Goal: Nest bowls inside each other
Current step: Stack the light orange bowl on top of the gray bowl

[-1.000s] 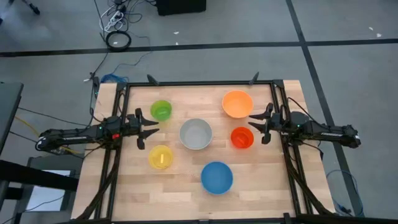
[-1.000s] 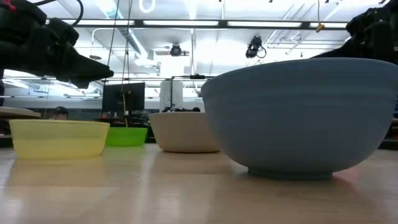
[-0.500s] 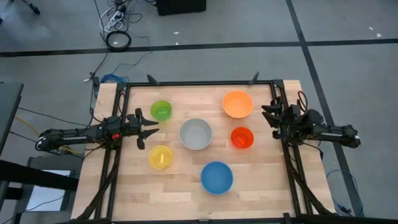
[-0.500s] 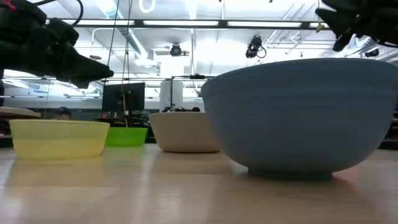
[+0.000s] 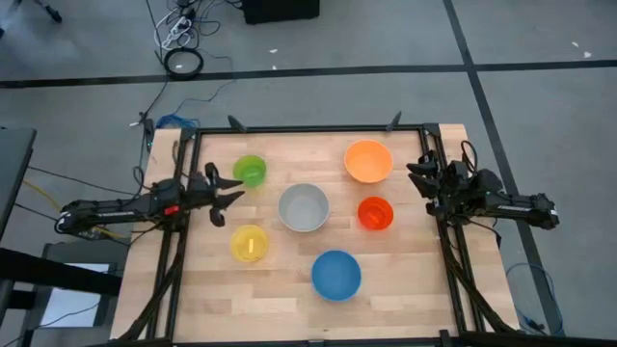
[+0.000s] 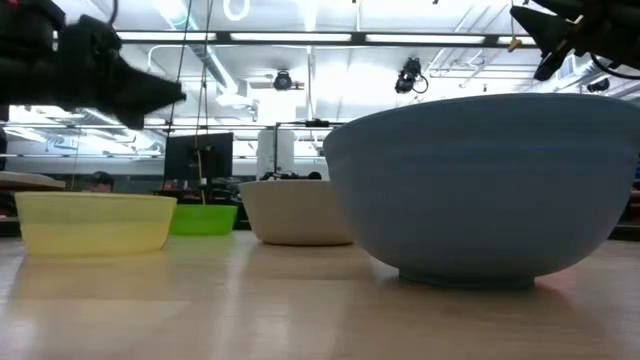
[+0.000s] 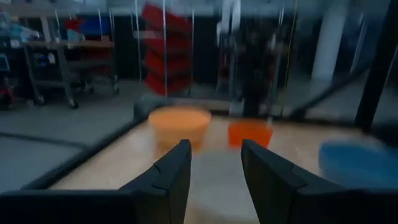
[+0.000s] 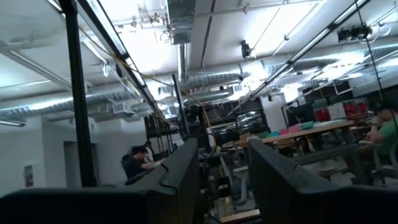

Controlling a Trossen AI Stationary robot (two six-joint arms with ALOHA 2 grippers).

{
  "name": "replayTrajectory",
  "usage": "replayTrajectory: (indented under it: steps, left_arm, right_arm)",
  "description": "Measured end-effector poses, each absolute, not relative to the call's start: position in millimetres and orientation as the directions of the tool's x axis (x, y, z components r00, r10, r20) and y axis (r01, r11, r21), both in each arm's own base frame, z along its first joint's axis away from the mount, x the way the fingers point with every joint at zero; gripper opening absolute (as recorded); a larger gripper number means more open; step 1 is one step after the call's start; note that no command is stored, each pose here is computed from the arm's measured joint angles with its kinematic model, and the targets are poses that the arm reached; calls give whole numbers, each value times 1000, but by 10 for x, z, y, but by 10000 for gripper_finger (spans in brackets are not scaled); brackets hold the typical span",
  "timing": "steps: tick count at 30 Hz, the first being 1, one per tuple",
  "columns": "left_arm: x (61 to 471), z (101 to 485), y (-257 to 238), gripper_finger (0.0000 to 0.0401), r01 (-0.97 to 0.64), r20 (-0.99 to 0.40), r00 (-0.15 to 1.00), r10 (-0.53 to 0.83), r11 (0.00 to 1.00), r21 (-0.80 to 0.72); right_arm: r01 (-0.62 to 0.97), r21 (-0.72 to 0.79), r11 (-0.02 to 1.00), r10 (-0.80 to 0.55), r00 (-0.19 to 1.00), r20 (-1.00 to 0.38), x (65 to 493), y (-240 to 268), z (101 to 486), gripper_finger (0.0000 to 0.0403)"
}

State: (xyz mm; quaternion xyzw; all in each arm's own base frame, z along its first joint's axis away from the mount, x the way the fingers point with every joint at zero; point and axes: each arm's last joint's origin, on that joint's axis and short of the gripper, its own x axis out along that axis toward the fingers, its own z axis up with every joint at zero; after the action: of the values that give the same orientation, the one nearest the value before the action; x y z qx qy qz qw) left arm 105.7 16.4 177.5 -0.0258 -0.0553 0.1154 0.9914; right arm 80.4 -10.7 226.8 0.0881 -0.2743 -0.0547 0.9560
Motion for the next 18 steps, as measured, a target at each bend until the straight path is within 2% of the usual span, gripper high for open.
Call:
replayTrajectory:
  steps: [6,11,18]
  left_arm:
    - [996,2023,161,152,-101,359,902,241,925,-367]
    - [924,2168,155,152,-38,508,827,241,926,-377]
    - [916,2187,153,152,-27,522,820,236,926,-378]
  right_arm:
    - [44,211,976,-150,842,518,803,-106,2271,129]
    - [108,249,963,-224,833,505,804,-128,2262,129]
    - [129,244,961,-239,830,504,803,-132,2262,129]
